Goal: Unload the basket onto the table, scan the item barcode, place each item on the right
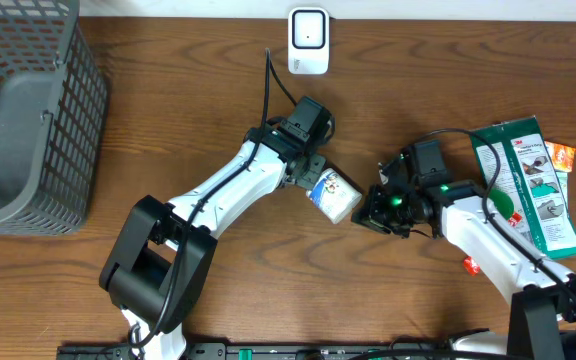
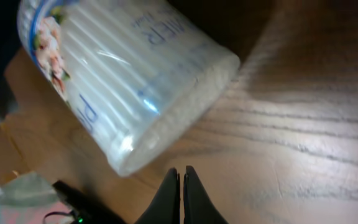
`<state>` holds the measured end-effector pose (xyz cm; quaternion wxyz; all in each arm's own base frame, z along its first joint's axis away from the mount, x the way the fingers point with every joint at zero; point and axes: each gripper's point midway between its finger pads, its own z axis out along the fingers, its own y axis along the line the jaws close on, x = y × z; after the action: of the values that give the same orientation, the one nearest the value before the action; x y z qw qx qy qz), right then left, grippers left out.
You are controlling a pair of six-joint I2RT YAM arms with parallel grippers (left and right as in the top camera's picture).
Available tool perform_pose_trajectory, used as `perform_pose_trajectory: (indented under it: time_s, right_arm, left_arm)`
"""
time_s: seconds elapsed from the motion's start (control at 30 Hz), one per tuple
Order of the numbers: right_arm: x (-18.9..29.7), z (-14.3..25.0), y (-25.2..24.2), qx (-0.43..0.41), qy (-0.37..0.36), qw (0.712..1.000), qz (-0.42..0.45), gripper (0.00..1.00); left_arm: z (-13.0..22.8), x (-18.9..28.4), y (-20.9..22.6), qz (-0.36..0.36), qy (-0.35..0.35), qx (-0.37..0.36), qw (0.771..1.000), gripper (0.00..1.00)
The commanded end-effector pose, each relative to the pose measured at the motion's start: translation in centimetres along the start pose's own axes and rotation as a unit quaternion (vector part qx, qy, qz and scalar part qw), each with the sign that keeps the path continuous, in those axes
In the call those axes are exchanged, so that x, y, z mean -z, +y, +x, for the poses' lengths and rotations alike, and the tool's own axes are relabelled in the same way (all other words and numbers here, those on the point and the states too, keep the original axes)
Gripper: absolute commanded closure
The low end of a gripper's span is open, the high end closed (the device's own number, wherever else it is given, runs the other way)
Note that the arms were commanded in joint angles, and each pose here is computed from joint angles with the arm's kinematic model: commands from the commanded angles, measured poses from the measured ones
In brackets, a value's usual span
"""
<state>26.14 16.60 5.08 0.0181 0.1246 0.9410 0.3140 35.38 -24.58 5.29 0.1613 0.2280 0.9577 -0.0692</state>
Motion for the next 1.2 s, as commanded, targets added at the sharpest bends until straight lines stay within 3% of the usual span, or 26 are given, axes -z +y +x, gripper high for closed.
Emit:
perform_pose_trajectory:
  time_s: [0.0, 0.17, 0.37, 0.47, 0.6, 0.87, 1.17]
  right_arm:
    - [0.3, -0.7, 1.3, 0.02, -0.024, 1.0, 0.0, 0.99]
    - [-0.1, -0.7, 1.9, 0.038, -0.03, 0.999, 0.0, 0.99]
    - [-0.2, -0.6, 1.6, 0.038, -0.03, 0.999, 0.01, 0.99]
    - [-0.2, -0.6, 1.7, 0.039, -0.03, 0.999, 0.009, 0.99]
    - [-0.2, -0.6, 1.6, 0.038, -0.03, 0.999, 0.01, 0.99]
    - [-0.2, -0.6, 1.6, 0.038, -0.03, 0.999, 0.01, 0.99]
    - [-0.2, -0.8, 1.3, 0.038, -0.037, 0.998, 0.02, 0.99]
  left_arm:
    - [-0.4, 0.7, 0.4, -0.009, -0.001, -0.004, 1.0, 0.83]
    - [0.6, 0.8, 0.5, -0.012, 0.02, -0.007, 1.0, 0.83]
    - [-0.5, 2.6, 0.3, -0.008, -0.005, -0.007, 1.0, 0.9]
    - [-1.0, 3.9, -0.6, 0.022, -0.02, -0.006, 1.0, 0.92]
    - [-0.7, 4.2, -2.6, 0.116, -0.008, -0.003, 0.993, 0.92]
    - [-0.9, 3.7, 0.5, 0.104, -0.007, 0.033, 0.994, 0.92]
    - [0.2, 2.2, -1.5, 0.153, 0.018, 0.031, 0.988, 0.92]
